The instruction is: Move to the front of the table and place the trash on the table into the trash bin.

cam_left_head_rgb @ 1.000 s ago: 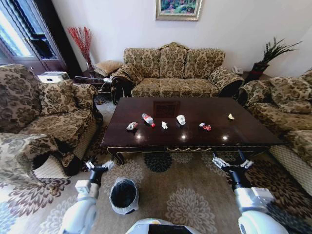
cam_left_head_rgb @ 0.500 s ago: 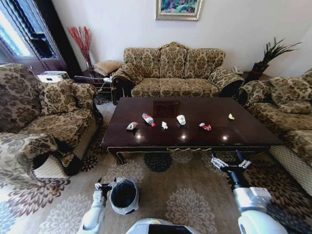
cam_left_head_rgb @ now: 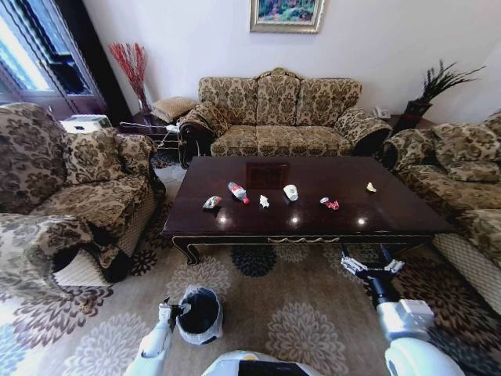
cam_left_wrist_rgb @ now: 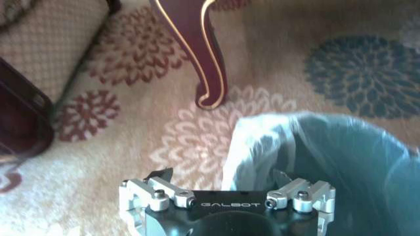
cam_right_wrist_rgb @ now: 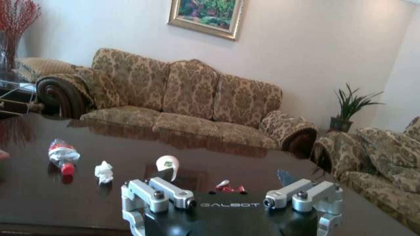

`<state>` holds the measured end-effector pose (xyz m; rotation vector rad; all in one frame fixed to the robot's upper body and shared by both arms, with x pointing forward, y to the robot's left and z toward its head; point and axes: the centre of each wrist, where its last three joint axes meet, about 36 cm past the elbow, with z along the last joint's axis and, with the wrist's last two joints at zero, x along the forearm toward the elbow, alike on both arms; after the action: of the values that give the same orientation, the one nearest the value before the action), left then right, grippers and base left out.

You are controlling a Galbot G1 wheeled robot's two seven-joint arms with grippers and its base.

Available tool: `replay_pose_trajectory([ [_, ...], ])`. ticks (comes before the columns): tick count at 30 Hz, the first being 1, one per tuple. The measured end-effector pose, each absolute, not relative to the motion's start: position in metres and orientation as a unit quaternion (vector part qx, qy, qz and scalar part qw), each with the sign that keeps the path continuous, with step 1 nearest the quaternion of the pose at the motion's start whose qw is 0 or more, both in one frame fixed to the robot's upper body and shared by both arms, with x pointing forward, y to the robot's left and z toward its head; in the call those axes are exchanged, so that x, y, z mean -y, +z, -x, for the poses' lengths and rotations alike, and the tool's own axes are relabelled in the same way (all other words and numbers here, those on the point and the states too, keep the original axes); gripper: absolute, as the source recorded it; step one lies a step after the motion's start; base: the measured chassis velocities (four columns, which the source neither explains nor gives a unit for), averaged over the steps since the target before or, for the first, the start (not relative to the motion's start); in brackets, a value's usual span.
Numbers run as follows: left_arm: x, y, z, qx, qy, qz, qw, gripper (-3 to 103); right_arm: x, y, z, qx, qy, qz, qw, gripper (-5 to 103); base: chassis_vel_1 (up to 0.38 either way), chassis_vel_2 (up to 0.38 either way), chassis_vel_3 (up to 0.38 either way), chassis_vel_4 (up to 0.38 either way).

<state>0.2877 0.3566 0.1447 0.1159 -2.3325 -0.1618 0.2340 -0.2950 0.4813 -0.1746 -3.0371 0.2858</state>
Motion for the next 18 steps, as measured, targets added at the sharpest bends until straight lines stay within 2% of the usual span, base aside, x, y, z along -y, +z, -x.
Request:
replay_pose_trajectory([
  [2,-0.362,0.134,-0.284,0.911,-0.059,-0.041,0.407,100,0.294,0.482,-0.234,0.993,0.092,0.058,0.043,100,0.0,0.0,0.0,0.0],
  [11,-0.365,0.122,-0.279,0.904,-0.05,-0.033,0.424,101,0.293,0.481,-0.232,0.992,0.093,0.067,0.044,100,0.0,0.0,0.0,0.0],
  [14,-0.365,0.122,-0.28,0.901,-0.046,-0.024,0.43,90,0.293,0.482,-0.232,0.992,0.092,0.071,0.042,100,0.0,0.0,0.0,0.0],
  [16,-0.365,0.122,-0.28,0.9,-0.045,-0.021,0.432,90,0.293,0.482,-0.231,0.992,0.092,0.072,0.042,100,0.0,0.0,0.0,0.0],
  [18,-0.365,0.122,-0.279,0.898,-0.045,-0.019,0.437,82,0.293,0.482,-0.231,0.992,0.092,0.074,0.042,100,0.0,0.0,0.0,0.0],
])
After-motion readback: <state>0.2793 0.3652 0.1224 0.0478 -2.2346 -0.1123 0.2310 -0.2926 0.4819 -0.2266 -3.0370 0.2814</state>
